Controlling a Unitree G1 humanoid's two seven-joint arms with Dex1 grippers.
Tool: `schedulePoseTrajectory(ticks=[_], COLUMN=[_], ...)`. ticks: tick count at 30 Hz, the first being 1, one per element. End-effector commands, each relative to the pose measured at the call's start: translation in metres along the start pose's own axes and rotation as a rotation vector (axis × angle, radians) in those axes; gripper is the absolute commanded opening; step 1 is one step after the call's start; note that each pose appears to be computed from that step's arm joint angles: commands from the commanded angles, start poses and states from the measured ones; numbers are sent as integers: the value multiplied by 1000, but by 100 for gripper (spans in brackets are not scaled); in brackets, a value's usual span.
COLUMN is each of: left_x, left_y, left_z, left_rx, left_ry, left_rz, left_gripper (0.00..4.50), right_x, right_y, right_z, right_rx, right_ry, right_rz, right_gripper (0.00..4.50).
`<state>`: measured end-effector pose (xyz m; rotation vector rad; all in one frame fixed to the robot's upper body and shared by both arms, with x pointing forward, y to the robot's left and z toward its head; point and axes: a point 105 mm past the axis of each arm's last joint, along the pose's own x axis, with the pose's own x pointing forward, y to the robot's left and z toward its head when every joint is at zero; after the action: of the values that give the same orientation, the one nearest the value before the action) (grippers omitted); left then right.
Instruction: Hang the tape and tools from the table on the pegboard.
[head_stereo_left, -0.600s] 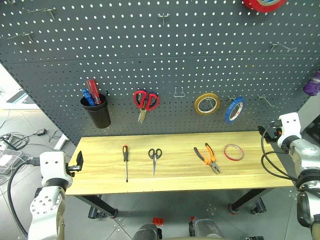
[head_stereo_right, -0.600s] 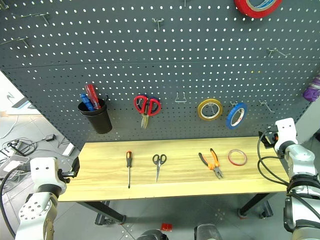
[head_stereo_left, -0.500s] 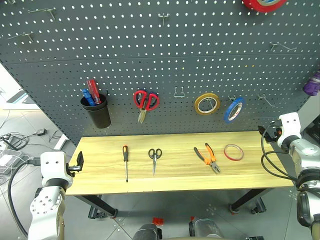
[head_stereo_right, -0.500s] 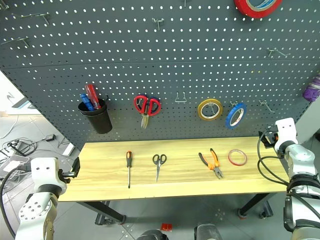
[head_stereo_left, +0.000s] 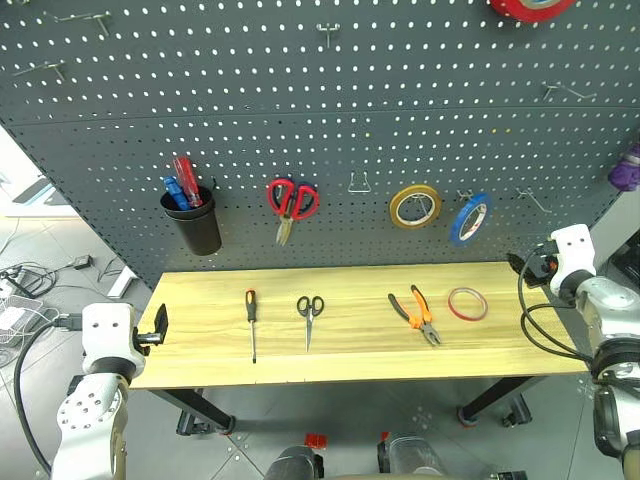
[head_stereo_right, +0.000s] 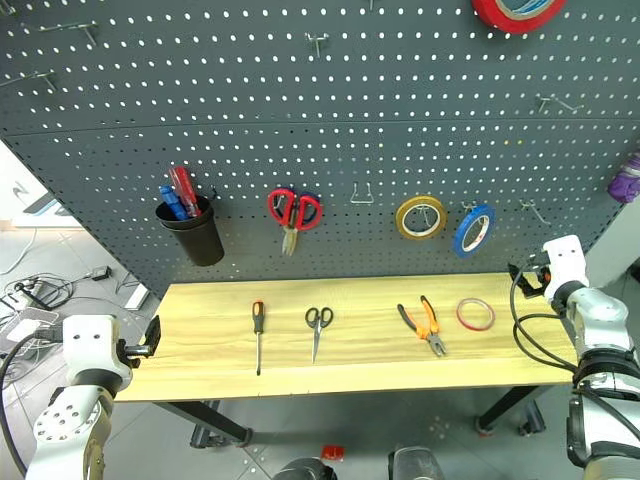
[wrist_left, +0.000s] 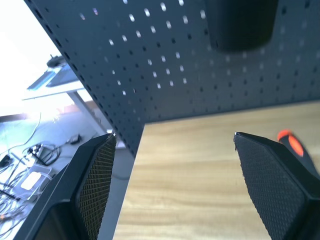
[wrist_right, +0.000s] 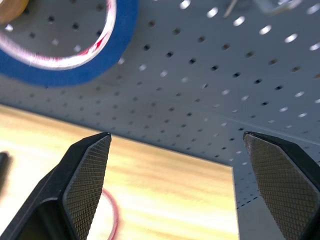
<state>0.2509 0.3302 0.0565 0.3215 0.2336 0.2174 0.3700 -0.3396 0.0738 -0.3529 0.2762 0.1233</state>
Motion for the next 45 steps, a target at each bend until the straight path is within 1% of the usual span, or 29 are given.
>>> schedulePoseTrajectory(ticks=[1, 4, 7, 8, 9, 10, 13, 16, 18, 21, 23, 26, 28, 32, 37, 38, 39, 42, 45], left_x=[3, 6, 7, 7, 6, 2, -17, -26, -28, -26, -27, -32, -36, -37, -35, -35, -35, -34, -36], left_y=[-18, -34, -61, -79, -90, -111, -154, -173, -191, -206, -214, -227, -233, -236, -232, -231, -231, -232, -234], left_z=[22, 36, 54, 64, 70, 80, 101, 111, 112, 115, 118, 118, 118, 117, 112, 111, 111, 112, 116], left_rx=[36, 48, 29, 29, 33, 8, -17, 17, 109, 197, 210, 288, 312, 338, 350, 351, 353, 342, 314], left_ry=[-70, -106, -167, -189, -200, -209, -249, -266, -273, -292, -308, -344, -358, -370, -360, -359, -360, -369, -391], left_rz=[-41, -42, -188, -290, -356, -489, -801, -953, -1064, -1121, -1156, -1208, -1237, -1249, -1234, -1233, -1228, -1221, -1225], left_gripper=[396, 396, 396, 396, 396, 396, 396, 396, 396, 396, 396, 396, 396, 396, 396, 400, 400, 400, 400], right_x=[1, -3, -6, -6, -7, -7, -7, -6, -2, 7, 16, 30, 36, 47, 52, 52, 52, 51, 50], right_y=[13, 29, 37, 43, 48, 55, 69, 79, 87, 93, 94, 98, 101, 108, 112, 112, 113, 113, 114], right_z=[-1, 3, 8, 10, 11, 12, 15, 18, 16, 15, 17, 24, 27, 33, 31, 30, 30, 28, 20], right_rx=[-48, -51, -74, -88, -95, -114, -151, -171, -216, -251, -279, -314, -345, -421, -505, -509, -517, -555, -616], right_ry=[56, 59, 75, 89, 99, 115, 146, 160, 184, 210, 217, 213, 215, 233, 324, 352, 376, 418, 441], right_rz=[62, 150, 179, 210, 231, 265, 321, 358, 399, 422, 420, 431, 445, 489, 546, 559, 572, 588, 600], right_gripper=[450, 450, 450, 450, 450, 450, 450, 450, 450, 450, 450, 450, 450, 450, 450, 414, 394, 290, 185])
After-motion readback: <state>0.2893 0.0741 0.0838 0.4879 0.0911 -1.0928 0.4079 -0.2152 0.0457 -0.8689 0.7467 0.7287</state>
